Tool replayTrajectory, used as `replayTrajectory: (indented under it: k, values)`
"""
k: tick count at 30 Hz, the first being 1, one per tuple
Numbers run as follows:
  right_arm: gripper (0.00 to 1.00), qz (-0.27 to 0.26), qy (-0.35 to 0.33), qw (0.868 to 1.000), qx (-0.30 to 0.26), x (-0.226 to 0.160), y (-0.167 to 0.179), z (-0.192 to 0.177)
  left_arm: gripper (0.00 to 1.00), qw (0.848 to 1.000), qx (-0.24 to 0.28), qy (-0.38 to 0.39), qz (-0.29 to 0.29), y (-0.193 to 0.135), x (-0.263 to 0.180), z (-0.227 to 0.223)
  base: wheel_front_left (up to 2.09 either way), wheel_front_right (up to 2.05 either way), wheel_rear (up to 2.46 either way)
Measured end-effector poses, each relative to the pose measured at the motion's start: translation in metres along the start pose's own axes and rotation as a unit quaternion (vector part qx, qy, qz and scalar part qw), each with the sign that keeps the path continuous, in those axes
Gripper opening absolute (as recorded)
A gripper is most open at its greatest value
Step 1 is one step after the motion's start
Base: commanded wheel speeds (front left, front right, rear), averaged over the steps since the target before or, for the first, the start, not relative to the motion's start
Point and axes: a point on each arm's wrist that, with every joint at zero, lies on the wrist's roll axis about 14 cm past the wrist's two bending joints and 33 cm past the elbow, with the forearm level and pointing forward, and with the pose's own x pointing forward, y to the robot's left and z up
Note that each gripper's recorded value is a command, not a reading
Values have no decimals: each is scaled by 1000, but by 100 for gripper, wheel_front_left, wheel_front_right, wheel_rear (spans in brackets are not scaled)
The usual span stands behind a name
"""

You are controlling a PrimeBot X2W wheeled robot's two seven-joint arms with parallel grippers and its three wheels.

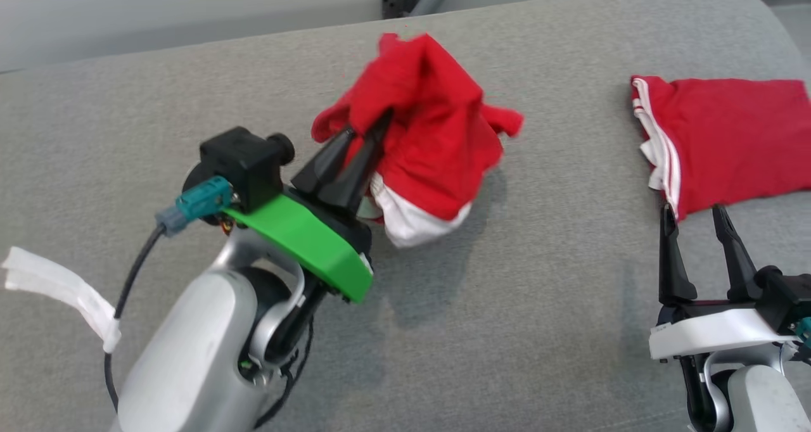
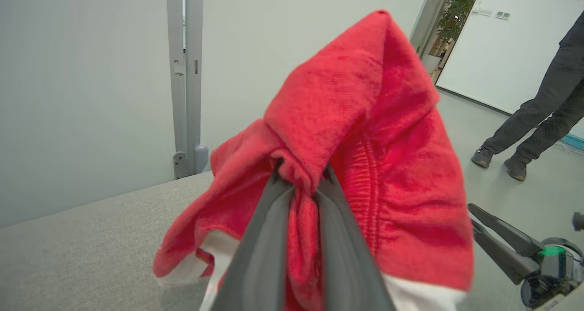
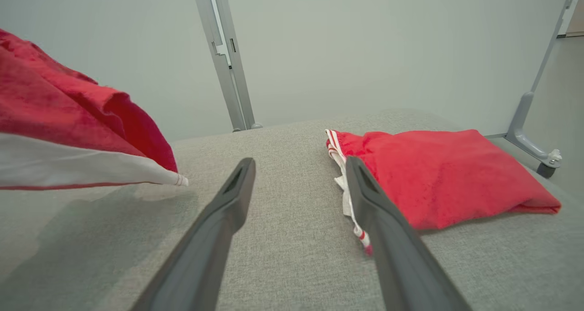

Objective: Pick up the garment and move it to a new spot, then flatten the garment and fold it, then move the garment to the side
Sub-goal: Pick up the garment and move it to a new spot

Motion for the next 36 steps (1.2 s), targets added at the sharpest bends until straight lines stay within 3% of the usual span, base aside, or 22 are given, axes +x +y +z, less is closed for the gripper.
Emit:
replayTrajectory:
  k: [4, 7, 16, 23, 24, 25, 26, 36]
  values:
    - [100, -27, -2, 1000, -3, -12, -18, 4, 0, 999, -15, 24, -32, -28, -1, -12, 0, 0, 0]
    - [100, -38, -1, 999, -4, -17, -25, 5, 0, 997, -30, 58, -29, -32, -6, -33, 0, 0, 0]
    - [100, -36, 14, 999, -2, -13, -24, -6, 0, 976, -57, 208, 43, 12, -26, -146, 0, 0, 0]
    - [100, -33, 15, 999, -2, -12, -22, -7, 0, 969, -35, 231, 74, 29, -28, -182, 0, 0, 0]
    - [100, -33, 15, 999, -4, -13, -22, -6, 21, 970, -36, 226, 77, 29, -27, -182, 0, 0, 0]
    - [100, -34, 14, 999, -3, -14, -23, -6, 48, 972, -32, 219, 78, 29, -27, -181, 0, 0, 0]
    - [100, -36, 13, 999, -4, -15, -24, -5, 100, 974, -28, 212, 77, 27, -27, -179, 0, 0, 0]
    - [100, -33, -4, 999, -17, -24, -24, 8, 100, 987, 20, 79, 137, 47, -51, -120, 0, 0, 0]
